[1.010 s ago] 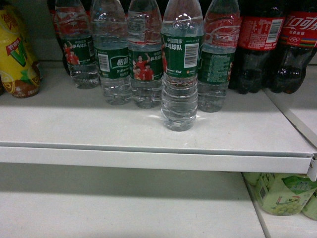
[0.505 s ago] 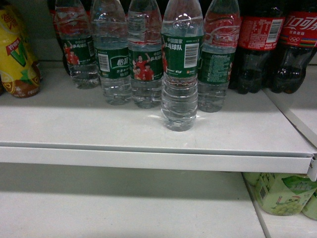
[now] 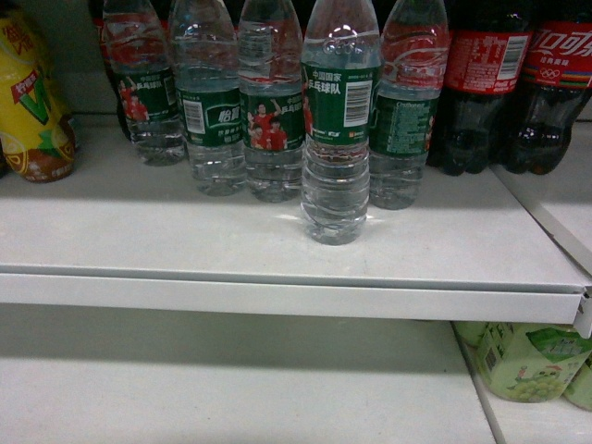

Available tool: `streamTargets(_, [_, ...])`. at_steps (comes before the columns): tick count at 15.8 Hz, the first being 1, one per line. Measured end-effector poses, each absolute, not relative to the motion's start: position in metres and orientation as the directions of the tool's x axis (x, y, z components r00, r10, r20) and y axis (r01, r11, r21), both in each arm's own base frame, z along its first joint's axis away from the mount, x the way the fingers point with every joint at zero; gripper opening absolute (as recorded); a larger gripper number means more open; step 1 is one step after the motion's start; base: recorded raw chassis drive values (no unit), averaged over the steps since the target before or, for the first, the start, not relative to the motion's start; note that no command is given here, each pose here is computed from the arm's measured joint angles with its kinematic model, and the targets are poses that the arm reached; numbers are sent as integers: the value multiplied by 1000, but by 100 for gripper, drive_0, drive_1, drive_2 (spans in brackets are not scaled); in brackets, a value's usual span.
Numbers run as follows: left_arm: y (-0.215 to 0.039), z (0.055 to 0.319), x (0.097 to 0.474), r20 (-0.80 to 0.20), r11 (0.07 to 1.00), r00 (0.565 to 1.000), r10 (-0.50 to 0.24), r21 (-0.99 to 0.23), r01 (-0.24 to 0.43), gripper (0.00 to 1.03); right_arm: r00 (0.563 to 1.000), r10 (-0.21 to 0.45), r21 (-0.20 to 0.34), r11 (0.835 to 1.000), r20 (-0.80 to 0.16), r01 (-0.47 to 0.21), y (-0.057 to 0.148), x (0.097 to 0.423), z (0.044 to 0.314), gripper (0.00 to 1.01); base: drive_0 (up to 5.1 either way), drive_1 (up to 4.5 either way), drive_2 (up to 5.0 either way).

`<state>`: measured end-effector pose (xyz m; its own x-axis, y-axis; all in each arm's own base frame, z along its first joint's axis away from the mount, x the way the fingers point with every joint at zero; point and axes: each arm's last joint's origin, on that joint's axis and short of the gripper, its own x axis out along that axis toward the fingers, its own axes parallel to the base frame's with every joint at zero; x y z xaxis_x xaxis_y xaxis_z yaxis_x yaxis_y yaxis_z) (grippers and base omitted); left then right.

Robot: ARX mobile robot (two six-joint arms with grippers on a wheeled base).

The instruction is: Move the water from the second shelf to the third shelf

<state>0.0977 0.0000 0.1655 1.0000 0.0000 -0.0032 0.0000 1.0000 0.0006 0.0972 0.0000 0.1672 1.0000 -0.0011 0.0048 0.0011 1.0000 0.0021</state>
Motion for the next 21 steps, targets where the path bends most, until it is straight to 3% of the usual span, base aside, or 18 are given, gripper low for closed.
streamTargets(12, [0,166,98,-3,1000,1000,0,1,0,98,1000,-10,8,1000,-22,10,0,97,166,98,0,0,0])
streamTargets(13, [0,166,98,-3,1000,1000,0,1,0,98,980,-82,104,989,-180,102,-12,111,181,98,0,0,0])
streamTargets(14, [0,166,98,-3,1000,1000,0,1,0,98,995,-83,108,990,-49,88,-24,135,231,98,0,0,0])
streamTargets(15, [0,166,98,-3,1000,1000,0,1,0,98,998,-50,89,995,-49,55,-26,164,252,98,0,0,0])
streamTargets(16, [0,166,98,-3,1000,1000,0,1,0,98,998,-42,89,995,-55,47,-25,168,254,98,0,0,0])
streamTargets(17, [0,166,98,-3,1000,1000,0,1,0,98,998,28,73,997,-60,-23,-12,178,257,98,0,0,0])
streamTargets(18, [0,166,98,-3,1000,1000,0,1,0,98,980,155,34,988,-124,-152,19,197,243,98,0,0,0])
streamTargets(19, [0,166,98,-3,1000,1000,0,1,0,98,955,236,11,971,-177,-238,49,216,230,98,0,0,0])
streamTargets(20, [0,166,98,-3,1000,1000,0,1,0,98,922,333,-4,940,-196,-340,82,234,228,98,0,0,0])
streamTargets(21, [0,166,98,-3,1000,1000,0,1,0,98,877,392,-8,912,-278,-411,108,248,213,98,0,0,0])
